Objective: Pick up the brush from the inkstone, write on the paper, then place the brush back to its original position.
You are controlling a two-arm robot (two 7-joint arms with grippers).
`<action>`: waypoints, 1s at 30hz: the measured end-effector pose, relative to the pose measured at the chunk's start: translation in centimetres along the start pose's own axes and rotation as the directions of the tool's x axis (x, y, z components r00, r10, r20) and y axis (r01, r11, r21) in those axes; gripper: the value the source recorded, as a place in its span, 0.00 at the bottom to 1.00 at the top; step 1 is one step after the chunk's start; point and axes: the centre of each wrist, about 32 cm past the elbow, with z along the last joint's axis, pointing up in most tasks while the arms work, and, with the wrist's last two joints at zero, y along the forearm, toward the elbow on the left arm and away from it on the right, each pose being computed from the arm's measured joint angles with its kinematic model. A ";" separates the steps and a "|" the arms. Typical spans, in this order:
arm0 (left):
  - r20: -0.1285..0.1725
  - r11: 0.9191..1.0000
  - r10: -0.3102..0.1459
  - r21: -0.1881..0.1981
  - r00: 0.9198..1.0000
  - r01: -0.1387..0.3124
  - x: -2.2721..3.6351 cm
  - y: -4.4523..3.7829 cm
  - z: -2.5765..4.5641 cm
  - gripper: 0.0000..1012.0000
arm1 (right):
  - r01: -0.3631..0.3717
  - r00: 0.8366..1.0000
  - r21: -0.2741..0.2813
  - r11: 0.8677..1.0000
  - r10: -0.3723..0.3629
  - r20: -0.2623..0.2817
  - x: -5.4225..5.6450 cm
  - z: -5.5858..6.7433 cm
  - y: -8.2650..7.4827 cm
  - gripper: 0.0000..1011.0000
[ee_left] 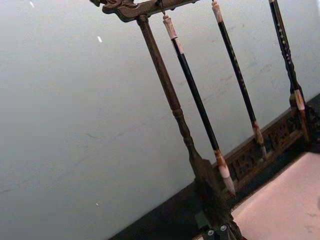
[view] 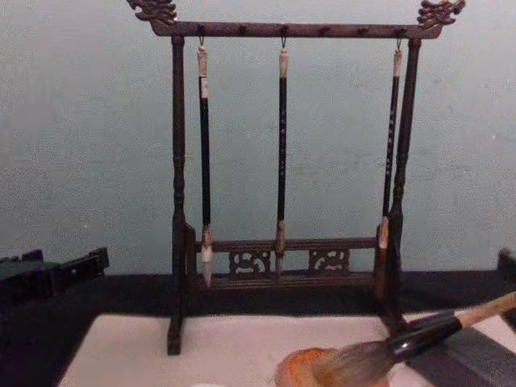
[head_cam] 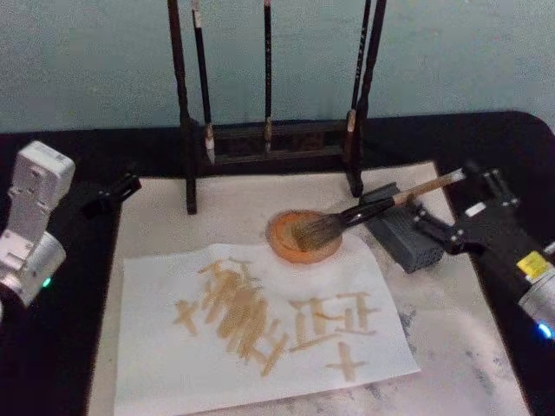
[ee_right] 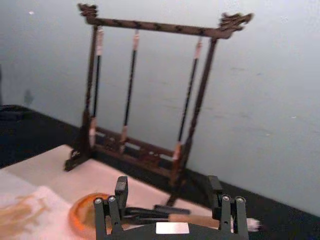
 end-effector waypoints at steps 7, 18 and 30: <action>0.000 1.000 0.000 0.000 1.000 0.000 0.00 0.00 0.00 0.99 | -0.081 0.996 -0.023 0.996 0.080 -0.037 -0.7 -0.4 0.0 1.00; 0.000 1.000 0.000 0.000 1.000 0.000 0.00 0.00 0.00 0.99 | -0.124 0.990 -0.043 0.991 0.121 -0.071 -1.0 -0.7 0.0 1.00; 0.000 1.000 0.000 0.000 1.000 0.000 0.00 0.00 0.00 0.99 | -0.117 0.991 -0.041 0.992 0.114 -0.068 -0.9 -0.6 0.0 1.00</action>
